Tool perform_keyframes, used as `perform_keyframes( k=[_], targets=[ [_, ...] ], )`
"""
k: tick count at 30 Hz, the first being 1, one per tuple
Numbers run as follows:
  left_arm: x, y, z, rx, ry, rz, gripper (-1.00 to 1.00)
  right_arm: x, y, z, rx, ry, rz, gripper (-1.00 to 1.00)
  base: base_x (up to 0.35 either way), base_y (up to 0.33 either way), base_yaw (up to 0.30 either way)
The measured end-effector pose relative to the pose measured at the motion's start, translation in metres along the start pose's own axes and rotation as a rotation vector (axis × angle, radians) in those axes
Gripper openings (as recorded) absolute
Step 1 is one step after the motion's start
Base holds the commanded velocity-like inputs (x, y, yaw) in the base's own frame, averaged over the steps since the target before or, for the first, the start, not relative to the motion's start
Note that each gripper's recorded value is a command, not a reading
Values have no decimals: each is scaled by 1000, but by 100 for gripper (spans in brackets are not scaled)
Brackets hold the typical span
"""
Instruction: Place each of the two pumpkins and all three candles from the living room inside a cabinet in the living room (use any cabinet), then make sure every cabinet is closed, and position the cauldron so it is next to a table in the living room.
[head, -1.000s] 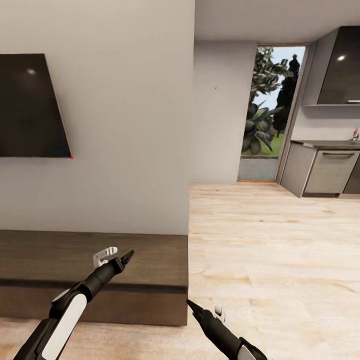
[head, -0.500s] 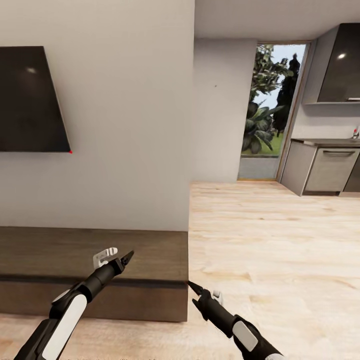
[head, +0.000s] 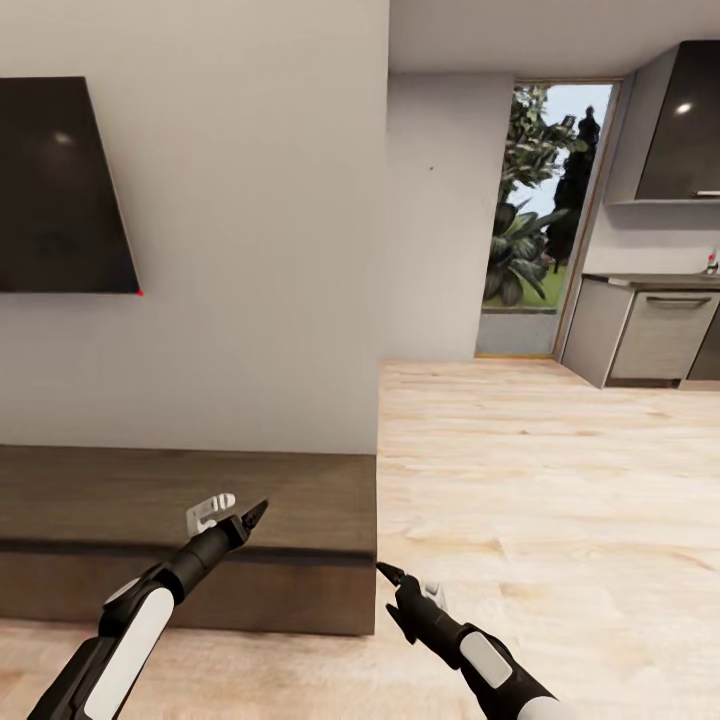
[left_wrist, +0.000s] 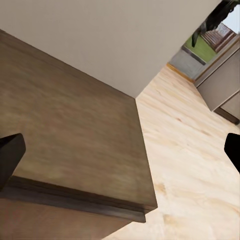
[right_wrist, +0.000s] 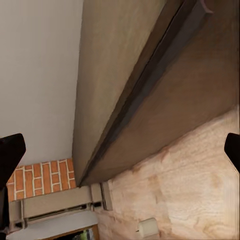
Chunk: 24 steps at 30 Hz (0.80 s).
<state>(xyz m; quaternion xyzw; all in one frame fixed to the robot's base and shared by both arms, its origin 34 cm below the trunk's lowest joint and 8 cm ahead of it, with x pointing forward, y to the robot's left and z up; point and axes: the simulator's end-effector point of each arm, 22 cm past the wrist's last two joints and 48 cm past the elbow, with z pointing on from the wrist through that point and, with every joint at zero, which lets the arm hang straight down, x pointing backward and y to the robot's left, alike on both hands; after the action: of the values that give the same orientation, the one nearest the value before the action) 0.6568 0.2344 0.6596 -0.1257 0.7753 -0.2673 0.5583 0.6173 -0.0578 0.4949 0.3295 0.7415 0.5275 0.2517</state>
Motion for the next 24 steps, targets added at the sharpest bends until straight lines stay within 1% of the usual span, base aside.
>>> perform_keyframes(
  k=[4,9,11,16,24],
  targets=[
    [7,4,0,1,-1,0,100,1,-12,1,10,-1,3,100,0,0,0],
    [17,10,0,1,-2,1,100,3,-22,3,13,0,-16,100,0,0,0],
    [20,12,0,1,-2,1,100,-2,-19,5,1,-14,-39,100,0,0,0],
    [30,18,0,1,-3,2,100,-8,-11,11,-30,-24,-72,100,0,0,0],
    [45,27,0,2,-4,3,100,-3,-22,15,-51,-21,-74,100,0,0,0]
  ],
)
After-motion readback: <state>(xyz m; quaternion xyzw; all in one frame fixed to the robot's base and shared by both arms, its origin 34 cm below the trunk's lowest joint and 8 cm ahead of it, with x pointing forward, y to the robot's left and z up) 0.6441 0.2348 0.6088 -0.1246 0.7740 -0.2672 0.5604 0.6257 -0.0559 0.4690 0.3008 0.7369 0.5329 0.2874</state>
